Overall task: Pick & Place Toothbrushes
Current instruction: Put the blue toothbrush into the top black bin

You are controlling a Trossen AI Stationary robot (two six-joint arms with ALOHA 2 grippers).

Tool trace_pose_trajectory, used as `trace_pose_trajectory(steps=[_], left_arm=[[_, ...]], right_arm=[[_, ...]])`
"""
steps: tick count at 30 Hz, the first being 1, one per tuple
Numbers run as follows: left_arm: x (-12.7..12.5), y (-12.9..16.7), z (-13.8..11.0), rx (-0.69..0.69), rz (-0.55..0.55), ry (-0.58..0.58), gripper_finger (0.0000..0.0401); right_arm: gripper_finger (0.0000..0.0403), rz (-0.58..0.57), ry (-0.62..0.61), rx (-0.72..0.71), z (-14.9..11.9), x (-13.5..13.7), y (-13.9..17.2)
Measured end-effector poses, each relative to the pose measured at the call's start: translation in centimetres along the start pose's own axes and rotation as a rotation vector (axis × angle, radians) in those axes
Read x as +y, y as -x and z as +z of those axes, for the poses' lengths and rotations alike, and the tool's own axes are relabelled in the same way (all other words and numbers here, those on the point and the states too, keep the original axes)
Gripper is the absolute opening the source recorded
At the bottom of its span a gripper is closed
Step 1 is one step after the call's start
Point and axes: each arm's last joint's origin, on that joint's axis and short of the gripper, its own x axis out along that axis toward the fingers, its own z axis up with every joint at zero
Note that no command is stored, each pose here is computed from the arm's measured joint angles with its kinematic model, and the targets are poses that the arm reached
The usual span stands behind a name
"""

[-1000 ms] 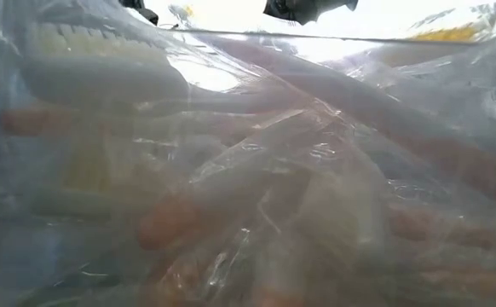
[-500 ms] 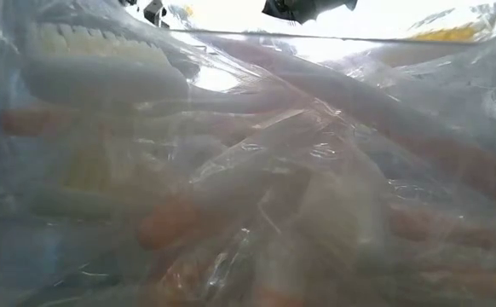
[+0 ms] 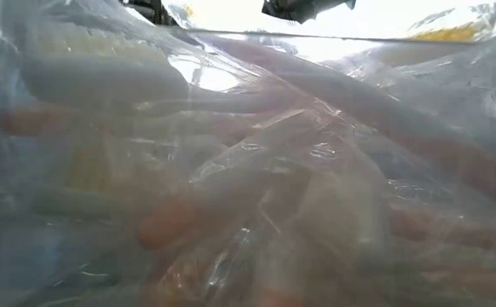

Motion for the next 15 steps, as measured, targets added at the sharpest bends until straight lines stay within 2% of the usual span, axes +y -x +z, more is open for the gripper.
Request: trace_pose_trajectory(steps=[8, 15], left_arm=[[-0.8, 0.1, 2.4, -0.035, 0.013, -0.034, 0.0029], [-1.4, 0.2, 3.8, -0.073, 0.000, -0.051, 0.0029]], right_arm=[[0.0054, 0.022, -0.107, 0.003, 0.0, 0.1, 0.0], [0.0054, 0.035, -0.097, 0.001, 0.0, 0.5, -0.1]])
